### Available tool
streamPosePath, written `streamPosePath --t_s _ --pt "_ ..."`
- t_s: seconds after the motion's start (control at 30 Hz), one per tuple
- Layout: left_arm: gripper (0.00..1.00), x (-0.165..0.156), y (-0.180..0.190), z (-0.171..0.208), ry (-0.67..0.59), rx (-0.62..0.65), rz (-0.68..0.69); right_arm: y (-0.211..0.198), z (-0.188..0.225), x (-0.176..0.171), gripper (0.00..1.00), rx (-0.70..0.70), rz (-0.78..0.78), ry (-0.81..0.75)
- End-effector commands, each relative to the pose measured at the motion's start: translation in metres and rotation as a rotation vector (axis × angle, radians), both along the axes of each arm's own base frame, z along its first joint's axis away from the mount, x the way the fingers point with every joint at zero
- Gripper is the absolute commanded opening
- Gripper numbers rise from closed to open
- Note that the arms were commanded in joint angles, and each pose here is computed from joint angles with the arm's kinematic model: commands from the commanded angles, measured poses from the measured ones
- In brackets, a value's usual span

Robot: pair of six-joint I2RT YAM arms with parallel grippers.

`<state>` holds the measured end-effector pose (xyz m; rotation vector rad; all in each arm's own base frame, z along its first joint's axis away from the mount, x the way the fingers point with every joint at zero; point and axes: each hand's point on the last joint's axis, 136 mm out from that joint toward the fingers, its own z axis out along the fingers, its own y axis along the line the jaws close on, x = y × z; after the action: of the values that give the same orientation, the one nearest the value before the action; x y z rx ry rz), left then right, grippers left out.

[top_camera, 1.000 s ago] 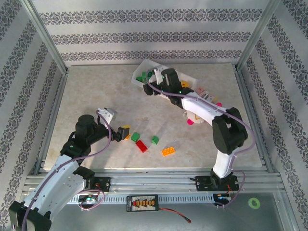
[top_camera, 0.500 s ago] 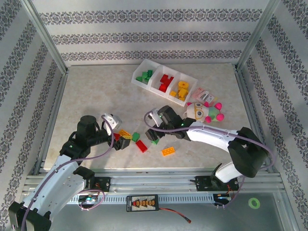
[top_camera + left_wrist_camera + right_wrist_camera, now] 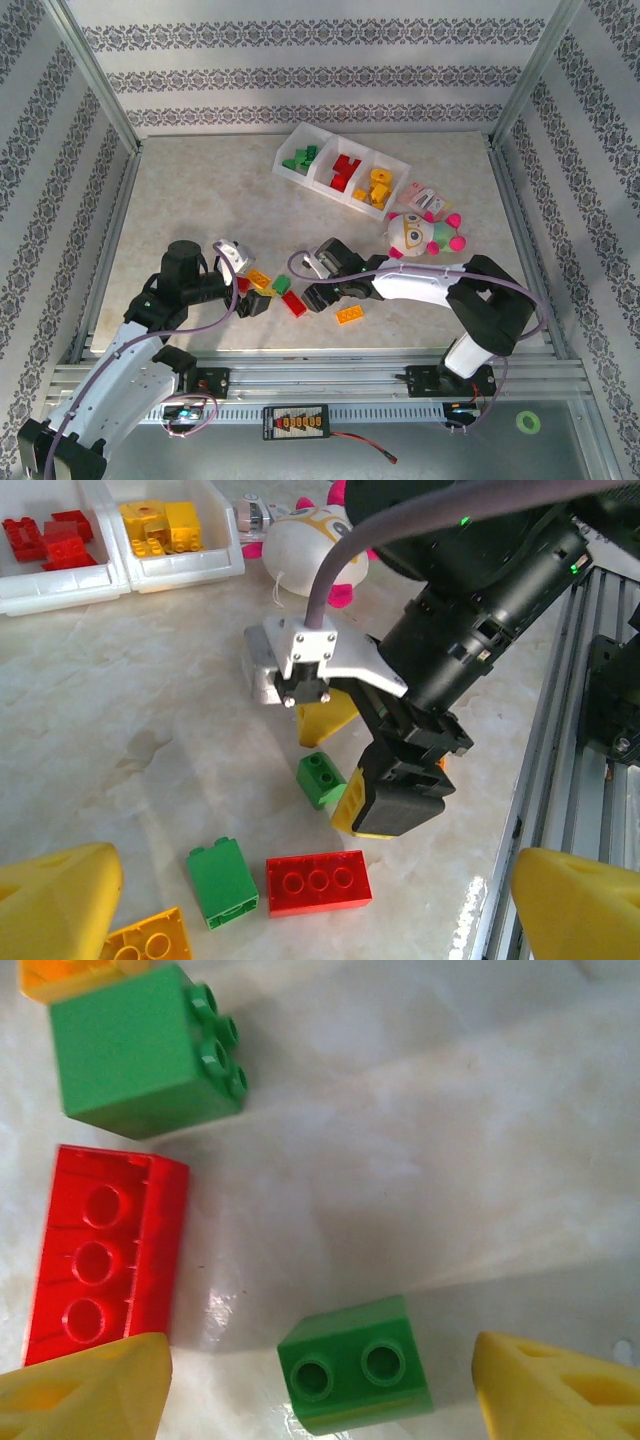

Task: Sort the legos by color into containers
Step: Pick up the lego from the bottom-center of the table.

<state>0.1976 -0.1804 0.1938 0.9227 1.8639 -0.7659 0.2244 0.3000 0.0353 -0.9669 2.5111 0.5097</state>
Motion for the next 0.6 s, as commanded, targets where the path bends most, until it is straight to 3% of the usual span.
streamPosePath --t_s 0.0,0.33,0.57 --pt "0.99 -0.008 -0.006 0.014 -0.019 -0.029 -0.044 -0.002 -0.012 -0.002 0.73 -0.02 -0.019 0.012" --pt "0.99 -0.01 -0.007 0.014 -0.018 -0.033 -0.059 -0.012 -0.01 0.007 0.4 -0.047 -0.095 -0.016" --pt "0.99 -0.007 -0.007 0.014 -0.026 -0.036 -0.047 -0.009 0.021 0.027 0.36 0.027 -0.15 -0.065"
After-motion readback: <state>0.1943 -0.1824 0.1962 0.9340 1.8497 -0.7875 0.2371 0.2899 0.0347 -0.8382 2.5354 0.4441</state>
